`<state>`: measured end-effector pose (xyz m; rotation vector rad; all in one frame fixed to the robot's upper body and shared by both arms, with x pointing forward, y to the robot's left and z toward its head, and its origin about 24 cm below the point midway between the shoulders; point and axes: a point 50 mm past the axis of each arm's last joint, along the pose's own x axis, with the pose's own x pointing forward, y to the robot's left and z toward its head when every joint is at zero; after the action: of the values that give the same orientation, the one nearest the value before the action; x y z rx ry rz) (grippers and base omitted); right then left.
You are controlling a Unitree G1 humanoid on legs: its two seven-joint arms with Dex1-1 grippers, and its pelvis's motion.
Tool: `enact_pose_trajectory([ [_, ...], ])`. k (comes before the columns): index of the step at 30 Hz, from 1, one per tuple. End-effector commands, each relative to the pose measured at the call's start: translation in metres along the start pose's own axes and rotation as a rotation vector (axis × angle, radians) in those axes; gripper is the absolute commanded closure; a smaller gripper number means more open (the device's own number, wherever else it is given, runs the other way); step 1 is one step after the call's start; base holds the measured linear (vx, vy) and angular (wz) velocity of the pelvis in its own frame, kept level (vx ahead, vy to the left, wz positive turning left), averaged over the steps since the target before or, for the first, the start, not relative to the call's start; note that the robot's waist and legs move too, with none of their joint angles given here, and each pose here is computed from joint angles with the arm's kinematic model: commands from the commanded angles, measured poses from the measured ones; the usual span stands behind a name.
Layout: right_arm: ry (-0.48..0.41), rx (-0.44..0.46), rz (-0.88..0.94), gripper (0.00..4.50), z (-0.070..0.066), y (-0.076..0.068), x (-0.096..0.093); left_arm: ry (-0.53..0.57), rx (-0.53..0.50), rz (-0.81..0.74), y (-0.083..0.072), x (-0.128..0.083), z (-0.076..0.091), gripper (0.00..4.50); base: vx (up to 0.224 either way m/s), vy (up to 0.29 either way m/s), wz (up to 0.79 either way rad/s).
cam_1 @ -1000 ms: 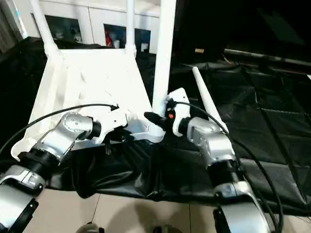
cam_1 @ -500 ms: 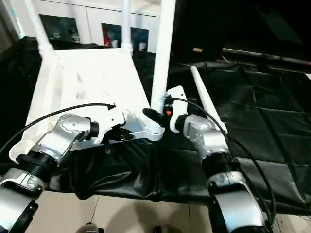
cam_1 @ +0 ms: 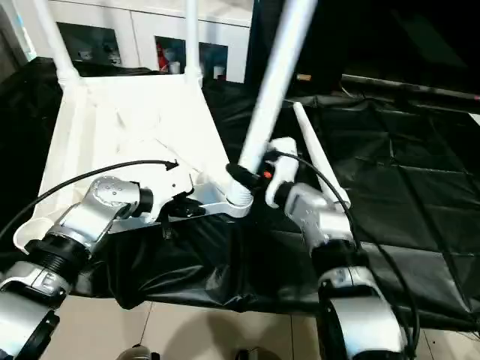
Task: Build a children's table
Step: Insert table leg to table base
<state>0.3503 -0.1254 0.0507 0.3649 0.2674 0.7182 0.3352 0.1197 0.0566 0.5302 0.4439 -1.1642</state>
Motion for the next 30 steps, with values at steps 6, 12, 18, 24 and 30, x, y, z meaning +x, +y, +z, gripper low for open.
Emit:
enact_pose_trajectory([
  [6,0.014,0.071,-0.105,2.59,-0.040,-0.014,-0.020,-0.043,-0.024,0.033,0.001,0.002,0.001,4.50,0.000,0.000,0.00],
  [12,-0.035,0.064,-0.117,2.59,-0.055,-0.009,-0.024,-0.041,-0.023,0.041,0.003,0.002,0.001,4.50,0.000,0.000,0.00],
  [18,-0.052,0.000,-0.103,2.59,-0.060,-0.006,-0.026,-0.038,-0.020,0.044,0.004,0.002,0.001,4.50,0.000,0.000,0.00],
  [24,0.030,-0.226,-0.045,2.59,-0.055,-0.001,-0.023,-0.026,-0.011,0.046,0.006,0.002,0.000,4.50,0.000,0.000,0.00],
  [30,0.036,-0.269,-0.017,2.59,-0.050,0.001,-0.019,-0.025,-0.009,0.043,0.004,0.003,0.000,4.50,0.000,0.000,0.00],
])
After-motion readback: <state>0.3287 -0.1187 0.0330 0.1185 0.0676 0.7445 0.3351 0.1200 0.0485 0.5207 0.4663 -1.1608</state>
